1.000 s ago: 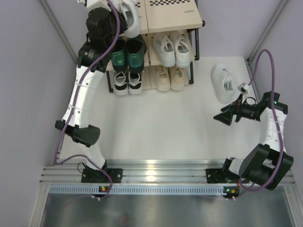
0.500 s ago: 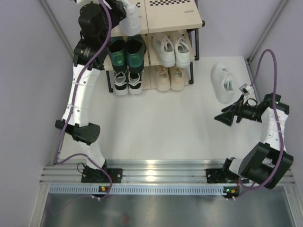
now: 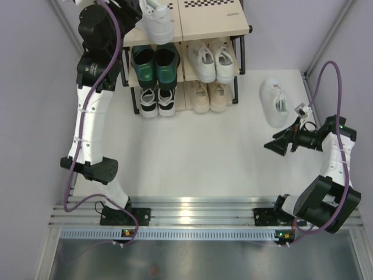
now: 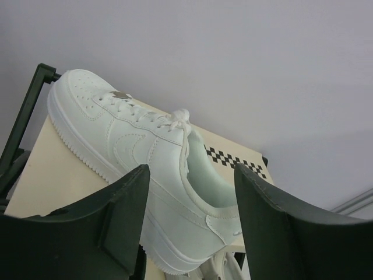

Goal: Place and organize the shoes onto the shoe shelf
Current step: Place the shoe at the shoe shelf.

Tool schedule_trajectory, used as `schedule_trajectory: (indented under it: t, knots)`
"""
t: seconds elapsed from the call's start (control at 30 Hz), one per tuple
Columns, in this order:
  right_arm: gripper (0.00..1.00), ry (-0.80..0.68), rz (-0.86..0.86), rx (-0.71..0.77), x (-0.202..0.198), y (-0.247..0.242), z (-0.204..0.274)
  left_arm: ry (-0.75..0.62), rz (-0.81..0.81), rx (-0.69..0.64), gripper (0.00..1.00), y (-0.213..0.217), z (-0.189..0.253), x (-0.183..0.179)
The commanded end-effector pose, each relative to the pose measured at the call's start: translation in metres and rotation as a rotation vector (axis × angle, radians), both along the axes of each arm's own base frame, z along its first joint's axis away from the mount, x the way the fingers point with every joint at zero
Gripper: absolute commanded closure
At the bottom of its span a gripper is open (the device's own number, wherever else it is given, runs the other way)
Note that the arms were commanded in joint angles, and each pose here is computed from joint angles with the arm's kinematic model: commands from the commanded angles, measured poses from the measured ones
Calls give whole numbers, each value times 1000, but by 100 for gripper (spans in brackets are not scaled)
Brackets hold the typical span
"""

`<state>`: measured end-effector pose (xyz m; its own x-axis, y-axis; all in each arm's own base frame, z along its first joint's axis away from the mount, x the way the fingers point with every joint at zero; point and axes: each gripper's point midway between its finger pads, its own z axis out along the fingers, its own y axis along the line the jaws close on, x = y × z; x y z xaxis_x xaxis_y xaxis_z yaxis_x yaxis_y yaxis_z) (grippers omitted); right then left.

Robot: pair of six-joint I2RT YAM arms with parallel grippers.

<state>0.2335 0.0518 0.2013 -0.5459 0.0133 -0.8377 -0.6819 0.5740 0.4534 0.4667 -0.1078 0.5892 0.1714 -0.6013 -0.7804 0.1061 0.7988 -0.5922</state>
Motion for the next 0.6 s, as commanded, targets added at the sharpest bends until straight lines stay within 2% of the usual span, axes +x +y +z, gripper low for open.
schedule_trajectory:
  t: [0.0, 0.07, 0.1, 0.2, 0.23, 0.4, 0.57]
  knots:
    - [1, -79, 1, 6, 7, -4, 14, -129, 21, -81, 41, 26, 46, -39]
    - [1, -79, 1, 6, 7, -4, 14, -113, 24, -104, 54, 34, 40, -38]
    - [1, -78, -1, 7, 7, -4, 13, -86, 21, -132, 70, 42, 29, -29]
    - [1, -77, -4, 8, 7, -5, 13, -50, 35, -159, 89, 60, 14, -16]
    - [1, -76, -3, 4, 7, -5, 12, -32, 40, -158, 99, 62, 7, -8]
    - [1, -72, -4, 7, 7, -5, 12, 9, 87, -141, 100, 83, -14, 20]
    - [1, -67, -4, 6, 8, -6, 10, 55, 82, -129, 100, 86, -38, 52]
